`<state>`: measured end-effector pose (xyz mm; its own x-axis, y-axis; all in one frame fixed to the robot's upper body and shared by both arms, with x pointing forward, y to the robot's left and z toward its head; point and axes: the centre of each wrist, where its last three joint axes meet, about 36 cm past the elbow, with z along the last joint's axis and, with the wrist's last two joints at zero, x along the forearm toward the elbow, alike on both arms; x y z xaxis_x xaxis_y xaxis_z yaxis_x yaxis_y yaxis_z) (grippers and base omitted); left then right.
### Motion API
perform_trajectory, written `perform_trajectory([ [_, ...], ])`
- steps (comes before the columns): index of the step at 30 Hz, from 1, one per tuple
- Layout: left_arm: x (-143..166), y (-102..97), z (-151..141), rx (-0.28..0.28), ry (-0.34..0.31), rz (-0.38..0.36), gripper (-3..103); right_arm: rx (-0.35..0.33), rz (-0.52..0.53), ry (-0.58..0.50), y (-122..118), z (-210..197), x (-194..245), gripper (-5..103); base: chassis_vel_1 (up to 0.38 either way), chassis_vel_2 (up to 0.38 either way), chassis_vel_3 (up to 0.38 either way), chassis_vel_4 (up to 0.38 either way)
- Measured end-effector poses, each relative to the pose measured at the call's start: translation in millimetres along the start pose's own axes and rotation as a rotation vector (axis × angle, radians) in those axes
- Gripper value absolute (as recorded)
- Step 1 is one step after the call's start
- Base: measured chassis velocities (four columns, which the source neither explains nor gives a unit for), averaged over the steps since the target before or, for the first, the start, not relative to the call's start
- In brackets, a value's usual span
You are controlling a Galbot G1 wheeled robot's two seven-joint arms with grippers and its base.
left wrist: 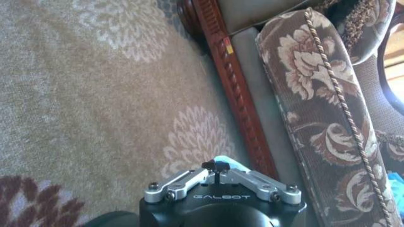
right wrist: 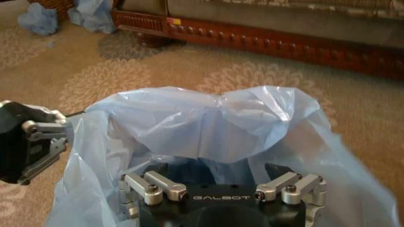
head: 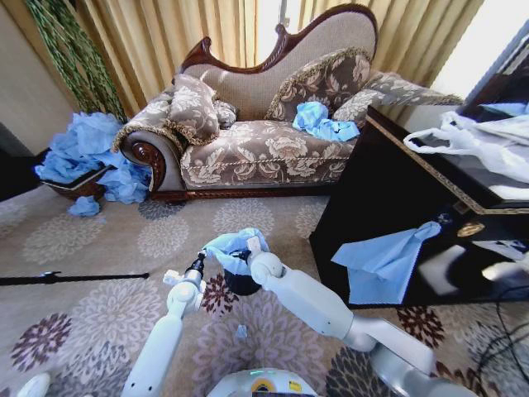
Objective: Place a garbage bag over the trash bin.
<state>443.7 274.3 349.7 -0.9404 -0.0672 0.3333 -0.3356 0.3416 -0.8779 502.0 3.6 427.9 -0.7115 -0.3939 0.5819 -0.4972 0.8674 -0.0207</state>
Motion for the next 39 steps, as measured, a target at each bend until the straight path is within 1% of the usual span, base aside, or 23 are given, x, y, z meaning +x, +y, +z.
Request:
perform_trajectory([
  [2, 0.2, 0.5, 0.0, -0.001, 0.0, -0.001, 0, 0.01, 0.002, -0.003, 0.0, 0.0, 1.4, 100, 0.0, 0.0, 0.0, 0.0],
  [4, 0.7, 1.0, 0.5, -0.001, -0.002, -0.002, 0, 0.054, 0.019, -0.011, -3.2, 2.6, 3.1, 100, 0.0, 0.0, 0.0, 0.0],
  [5, 0.7, 1.0, 0.5, -0.001, -0.002, -0.002, 0, 0.054, 0.019, -0.011, -3.2, 2.6, 3.1, 100, 0.0, 0.0, 0.0, 0.0],
  [8, 1.5, 0.2, 0.8, -0.002, -0.003, 0.003, 0, 0.122, 0.045, -0.015, -10.0, 8.9, 4.2, 100, 0.0, 0.0, 0.0, 0.0],
  [9, 1.6, -0.2, 1.0, -0.003, -0.004, 0.004, 0, 0.133, 0.051, -0.014, -11.4, 10.6, 4.6, 100, 0.0, 0.0, 0.0, 0.0],
  [13, 1.9, -0.8, 1.2, -0.006, -0.006, 0.006, 0, 0.135, 0.055, -0.015, -13.5, 13.1, 6.9, 100, 0.0, 0.0, 0.0, 0.0],
  [16, 1.6, -1.5, 1.4, -0.01, -0.009, 0.008, 0, 0.098, 0.005, -0.003, -14.5, 16.8, 19.6, 100, 0.0, 0.0, 0.0, 0.0],
  [17, 1.6, -1.5, 1.4, -0.01, -0.009, 0.008, 0, 0.098, 0.005, -0.003, -14.5, 16.8, 19.6, 100, 0.0, 0.0, 0.0, 0.0],
  [20, 1.5, -1.9, 2.9, -0.013, -0.009, 0.008, 0, 0.063, -0.025, -0.014, -19.8, 20.9, 29.1, 100, 0.0, 0.0, 0.0, 0.0],
  [22, 1.6, -1.9, 3.5, -0.014, -0.008, 0.009, 0, 0.061, -0.026, -0.018, -22.0, 21.2, 30.9, 100, 0.0, 0.0, 0.0, 0.0],
  [25, 1.4, -1.6, 6.3, -0.016, -0.008, 0.007, 0, 0.057, -0.027, -0.019, -31.6, 22.2, 38.1, 100, 0.0, 0.0, 0.0, 0.0],
  [33, 2.7, -1.1, 7.8, -0.022, -0.007, 0.005, 0, 0.058, -0.025, -0.015, -39.0, 28.9, 46.5, 100, 0.0, 0.0, 0.0, 0.0],
  [36, 2.7, -1.2, 7.5, -0.024, -0.007, 0.005, 0, 0.04, -0.037, -0.029, -39.5, 26.6, 52.2, 100, 0.0, 0.0, 0.0, 0.0],
  [39, 2.0, -1.0, 9.3, -0.027, -0.004, 0.003, 0, 0.003, -0.048, -0.069, -39.6, 18.4, 59.7, 100, 0.0, 0.0, 0.0, 0.0],
])
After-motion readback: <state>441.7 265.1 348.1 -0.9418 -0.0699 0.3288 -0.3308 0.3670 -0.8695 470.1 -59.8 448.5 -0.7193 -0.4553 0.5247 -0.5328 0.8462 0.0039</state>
